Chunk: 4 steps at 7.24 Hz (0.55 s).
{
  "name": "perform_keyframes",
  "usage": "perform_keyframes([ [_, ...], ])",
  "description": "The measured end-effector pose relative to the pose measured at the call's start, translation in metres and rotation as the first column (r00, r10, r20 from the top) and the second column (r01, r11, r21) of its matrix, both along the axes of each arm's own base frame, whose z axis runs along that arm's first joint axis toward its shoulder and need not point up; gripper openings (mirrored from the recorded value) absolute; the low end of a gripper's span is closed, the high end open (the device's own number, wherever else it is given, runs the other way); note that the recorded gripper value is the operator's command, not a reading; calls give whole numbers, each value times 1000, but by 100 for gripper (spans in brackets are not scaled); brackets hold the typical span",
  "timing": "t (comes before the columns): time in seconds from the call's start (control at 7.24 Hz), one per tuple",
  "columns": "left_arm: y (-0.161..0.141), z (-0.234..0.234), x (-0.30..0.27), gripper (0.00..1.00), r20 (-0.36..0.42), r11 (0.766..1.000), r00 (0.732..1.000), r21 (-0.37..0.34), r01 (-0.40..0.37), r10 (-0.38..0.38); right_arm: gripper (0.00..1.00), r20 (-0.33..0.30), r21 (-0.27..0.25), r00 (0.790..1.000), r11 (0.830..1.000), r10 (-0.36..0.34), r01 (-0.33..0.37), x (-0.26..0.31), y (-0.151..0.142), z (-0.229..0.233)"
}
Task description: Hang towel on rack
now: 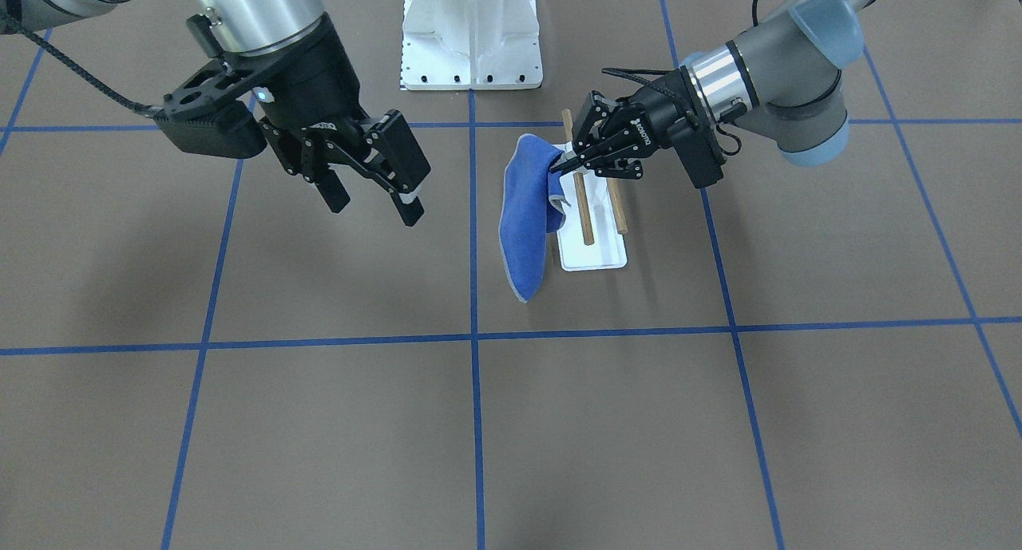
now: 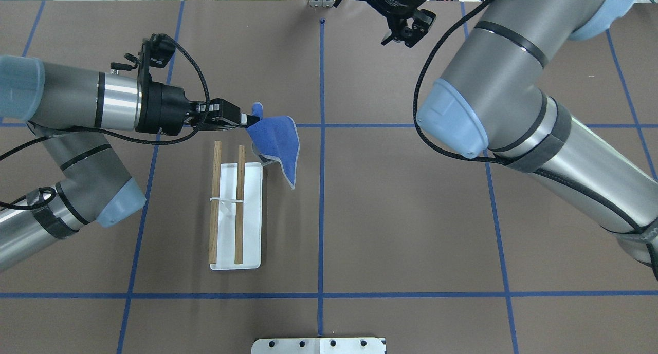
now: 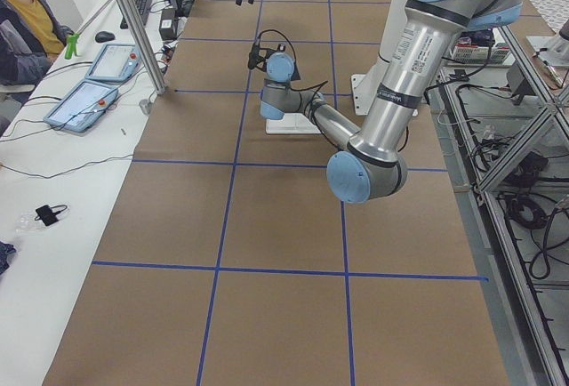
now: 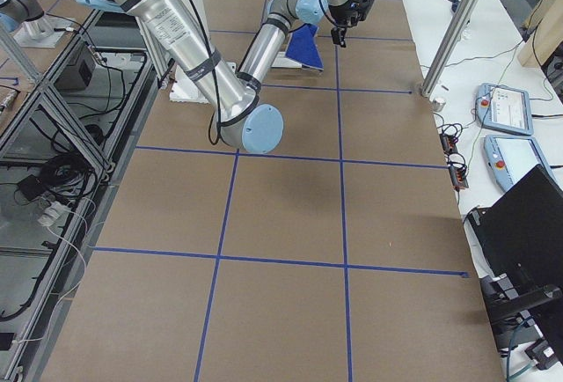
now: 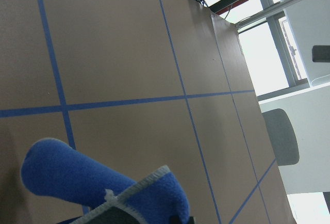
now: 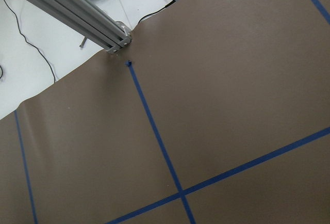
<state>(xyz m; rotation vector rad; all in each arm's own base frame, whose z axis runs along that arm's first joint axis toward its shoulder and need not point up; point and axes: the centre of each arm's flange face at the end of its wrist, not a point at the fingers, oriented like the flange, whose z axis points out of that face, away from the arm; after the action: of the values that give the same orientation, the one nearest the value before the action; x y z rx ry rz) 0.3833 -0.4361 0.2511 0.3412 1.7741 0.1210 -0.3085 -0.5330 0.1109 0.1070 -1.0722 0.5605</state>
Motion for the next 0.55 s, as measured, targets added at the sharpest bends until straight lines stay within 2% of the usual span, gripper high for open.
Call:
perform_keyframes([
  [0.28, 19, 49, -14, 0, -9, 1000, 1000, 8, -12, 12, 100, -64, 26, 996, 998, -54, 55, 29, -4, 50],
  [0.55, 35, 92, -33, 0, -16, 999, 1000, 22, -24, 25, 100, -89, 39, 993, 996, -72, 76, 42, -7, 67],
])
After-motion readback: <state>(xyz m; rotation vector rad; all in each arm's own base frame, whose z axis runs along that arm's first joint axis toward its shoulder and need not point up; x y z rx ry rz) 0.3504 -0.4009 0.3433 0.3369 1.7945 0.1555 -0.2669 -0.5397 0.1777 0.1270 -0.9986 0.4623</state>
